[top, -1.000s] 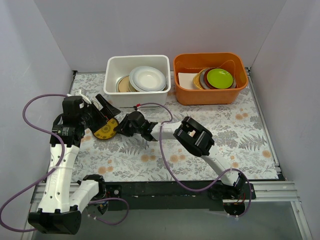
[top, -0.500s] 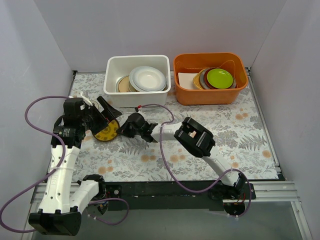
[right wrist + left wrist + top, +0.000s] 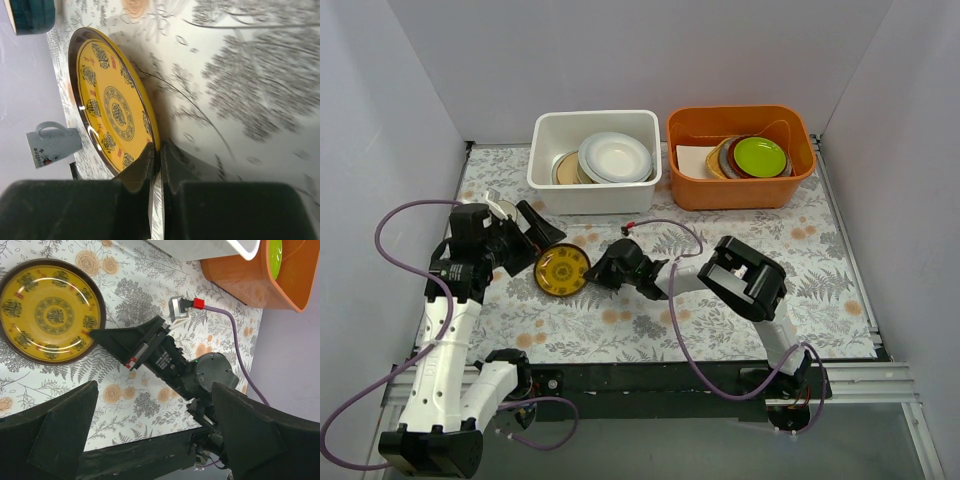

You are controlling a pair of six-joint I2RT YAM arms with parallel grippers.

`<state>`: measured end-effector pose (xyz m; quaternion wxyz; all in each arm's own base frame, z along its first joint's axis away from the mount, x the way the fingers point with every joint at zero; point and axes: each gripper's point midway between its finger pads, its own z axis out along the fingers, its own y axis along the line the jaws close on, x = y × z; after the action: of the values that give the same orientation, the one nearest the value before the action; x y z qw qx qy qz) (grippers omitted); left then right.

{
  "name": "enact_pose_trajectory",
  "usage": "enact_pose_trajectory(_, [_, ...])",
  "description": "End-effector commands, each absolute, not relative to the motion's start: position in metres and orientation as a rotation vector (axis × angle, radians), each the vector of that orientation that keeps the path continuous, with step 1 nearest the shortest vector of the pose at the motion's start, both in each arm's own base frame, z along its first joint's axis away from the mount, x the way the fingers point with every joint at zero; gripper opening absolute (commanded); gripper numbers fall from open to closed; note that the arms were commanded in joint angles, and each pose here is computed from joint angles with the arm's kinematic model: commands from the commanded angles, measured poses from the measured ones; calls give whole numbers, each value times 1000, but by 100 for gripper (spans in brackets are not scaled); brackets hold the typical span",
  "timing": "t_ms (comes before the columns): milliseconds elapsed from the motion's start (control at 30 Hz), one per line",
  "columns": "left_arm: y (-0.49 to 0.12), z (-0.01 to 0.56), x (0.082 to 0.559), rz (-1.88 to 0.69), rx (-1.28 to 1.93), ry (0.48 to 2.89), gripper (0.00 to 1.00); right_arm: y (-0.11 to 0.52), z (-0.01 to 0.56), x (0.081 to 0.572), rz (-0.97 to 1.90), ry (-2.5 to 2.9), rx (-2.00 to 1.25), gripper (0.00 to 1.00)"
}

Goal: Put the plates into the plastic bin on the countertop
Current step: Pick up the plate at the center of the board, then place the plate in the plastic bin.

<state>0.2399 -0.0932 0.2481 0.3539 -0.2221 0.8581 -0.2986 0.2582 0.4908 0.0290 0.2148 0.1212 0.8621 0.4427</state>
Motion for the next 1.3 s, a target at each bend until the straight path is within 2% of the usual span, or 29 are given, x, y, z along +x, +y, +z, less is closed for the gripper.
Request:
enact_pose_trajectory(0, [-98, 246, 231, -811, -547, 2225, 96, 457, 45, 262, 1172, 2341, 320, 3])
enact_pose_trajectory(167, [-103, 246, 228, -852, -542, 2218, 97, 417, 54, 252, 1151, 2315, 337, 3])
enact_pose_trajectory(600, [-115, 239, 210, -971, -558, 2181, 92, 345, 160, 250, 1116, 2096, 322, 3])
enact_pose_trajectory(800, [-124, 246, 199, -1083, -541, 2093, 88, 320, 185, 245, 1121, 2034, 336, 3])
enact_pose_trajectory(1000, [-133, 238, 197, -1161, -505, 2098, 85, 316, 204, 242, 1158, 1997, 329, 3])
enact_pose_trajectory(1267, [-136, 224, 204, -1160, -467, 2139, 84, 343, 226, 239, 1255, 1992, 199, 2])
